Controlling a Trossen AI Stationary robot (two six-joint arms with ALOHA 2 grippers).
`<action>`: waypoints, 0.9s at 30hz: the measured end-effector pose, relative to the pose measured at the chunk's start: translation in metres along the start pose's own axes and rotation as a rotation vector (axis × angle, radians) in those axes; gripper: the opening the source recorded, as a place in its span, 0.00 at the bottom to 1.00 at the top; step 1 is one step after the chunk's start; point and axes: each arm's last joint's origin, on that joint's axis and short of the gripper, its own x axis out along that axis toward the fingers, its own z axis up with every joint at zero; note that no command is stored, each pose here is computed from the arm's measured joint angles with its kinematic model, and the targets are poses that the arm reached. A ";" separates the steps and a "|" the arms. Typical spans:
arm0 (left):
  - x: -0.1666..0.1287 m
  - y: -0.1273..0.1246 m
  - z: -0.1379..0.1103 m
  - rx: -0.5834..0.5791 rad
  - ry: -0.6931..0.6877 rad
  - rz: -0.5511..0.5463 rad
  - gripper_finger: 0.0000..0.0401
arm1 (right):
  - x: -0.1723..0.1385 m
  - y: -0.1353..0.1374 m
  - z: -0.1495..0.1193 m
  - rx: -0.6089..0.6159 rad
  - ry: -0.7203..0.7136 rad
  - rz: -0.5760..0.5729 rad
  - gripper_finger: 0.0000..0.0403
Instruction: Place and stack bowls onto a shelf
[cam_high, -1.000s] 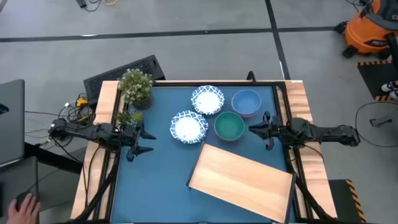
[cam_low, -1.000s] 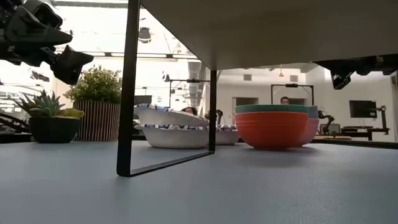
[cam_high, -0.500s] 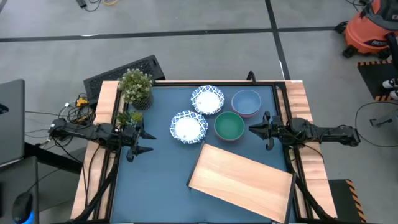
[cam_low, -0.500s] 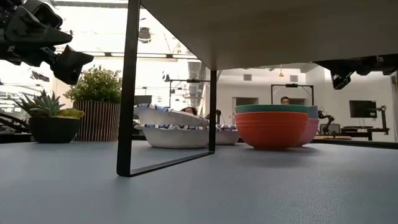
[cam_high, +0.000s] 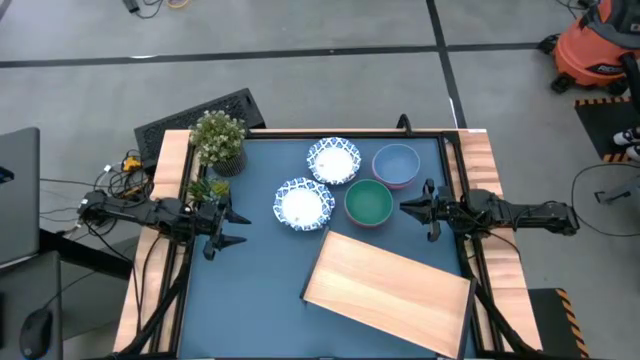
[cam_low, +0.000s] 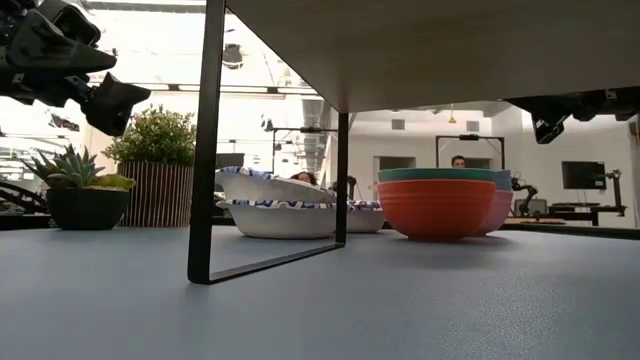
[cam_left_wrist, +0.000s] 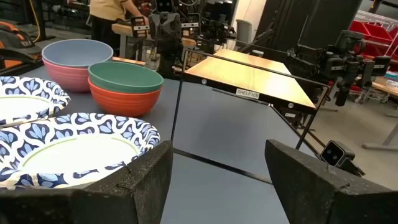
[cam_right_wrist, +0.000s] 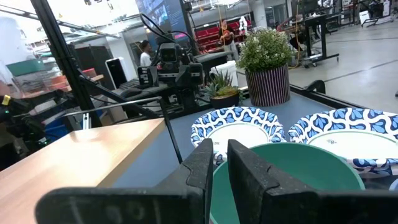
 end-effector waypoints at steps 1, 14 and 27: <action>0.000 0.000 0.000 0.000 0.000 0.000 0.61 | 0.000 0.000 0.000 0.000 0.000 0.000 0.18; 0.000 0.000 0.000 0.000 0.000 0.000 0.61 | 0.000 0.000 0.000 0.000 0.001 0.000 0.18; 0.000 0.000 0.003 -0.261 -0.040 0.021 0.61 | 0.000 0.000 0.002 0.002 -0.019 -0.015 0.18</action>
